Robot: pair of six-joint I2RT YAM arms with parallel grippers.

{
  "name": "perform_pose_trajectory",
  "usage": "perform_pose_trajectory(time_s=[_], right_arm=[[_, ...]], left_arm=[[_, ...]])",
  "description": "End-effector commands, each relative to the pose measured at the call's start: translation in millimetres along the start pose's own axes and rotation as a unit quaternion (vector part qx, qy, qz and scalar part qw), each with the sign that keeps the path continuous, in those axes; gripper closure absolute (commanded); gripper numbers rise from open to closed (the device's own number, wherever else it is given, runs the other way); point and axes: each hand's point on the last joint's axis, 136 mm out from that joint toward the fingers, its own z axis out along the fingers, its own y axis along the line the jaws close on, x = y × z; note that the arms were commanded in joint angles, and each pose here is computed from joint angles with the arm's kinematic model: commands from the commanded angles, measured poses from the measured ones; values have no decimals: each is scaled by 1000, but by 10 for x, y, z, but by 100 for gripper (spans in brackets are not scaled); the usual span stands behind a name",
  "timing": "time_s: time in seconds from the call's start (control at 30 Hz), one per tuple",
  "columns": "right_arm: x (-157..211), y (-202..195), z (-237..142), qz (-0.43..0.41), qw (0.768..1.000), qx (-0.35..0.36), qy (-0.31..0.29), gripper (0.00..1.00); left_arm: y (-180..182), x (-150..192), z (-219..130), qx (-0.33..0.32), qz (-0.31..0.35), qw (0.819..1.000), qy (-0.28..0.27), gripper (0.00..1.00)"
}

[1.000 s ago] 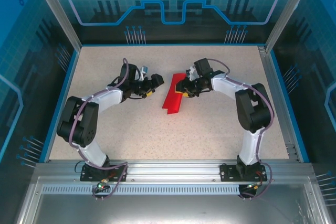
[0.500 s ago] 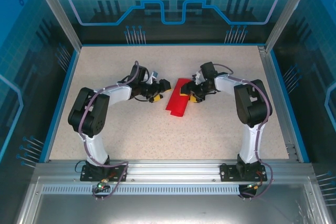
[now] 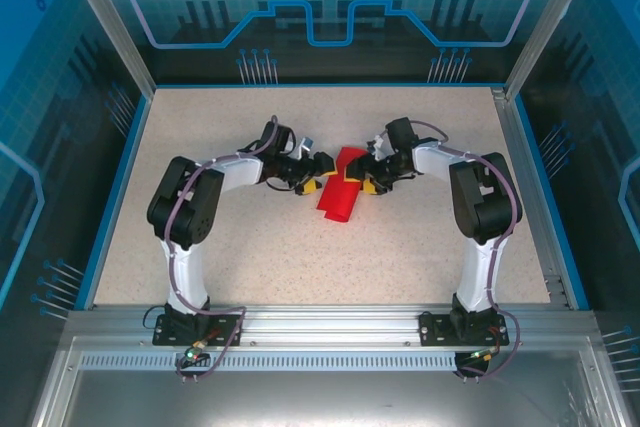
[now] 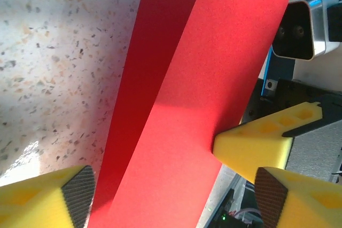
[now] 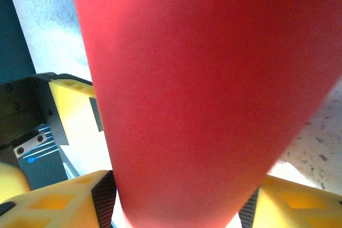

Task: Fold a paper plane with a square sheet of paper (pick it up from the middle)
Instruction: First fold in half a square sheet of paper at the center of the table.

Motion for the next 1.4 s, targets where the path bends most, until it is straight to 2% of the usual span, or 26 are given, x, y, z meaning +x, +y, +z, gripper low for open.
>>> perform_pose_trajectory(time_s=[0.0, 0.27, 0.33, 0.7, 0.8, 1.13, 1.37], right_arm=[[24, 17, -106, -9, 1000, -16, 3, 37], [47, -9, -144, -13, 1000, -22, 5, 37], [60, -29, -147, -13, 1000, -20, 6, 37], [47, -91, -266, 3, 1000, 3, -21, 35], [65, -96, -321, 11, 999, 9, -36, 34], [239, -394, -286, 80, 990, 85, -76, 32], [142, -273, -210, 80, 992, 45, -84, 35]], left_arm=[[-63, 51, 74, 10, 11, 999, 32, 21], [-60, 102, 149, 9, 15, 999, 49, 23], [-85, 123, 173, 17, 19, 998, 55, 27], [-96, 143, 225, 23, 14, 998, 58, 76], [-110, 138, 240, 30, 12, 998, 53, 82], [-93, 135, 305, 34, -1, 998, 45, 87], [16, 123, 367, 36, -49, 998, 19, 90]])
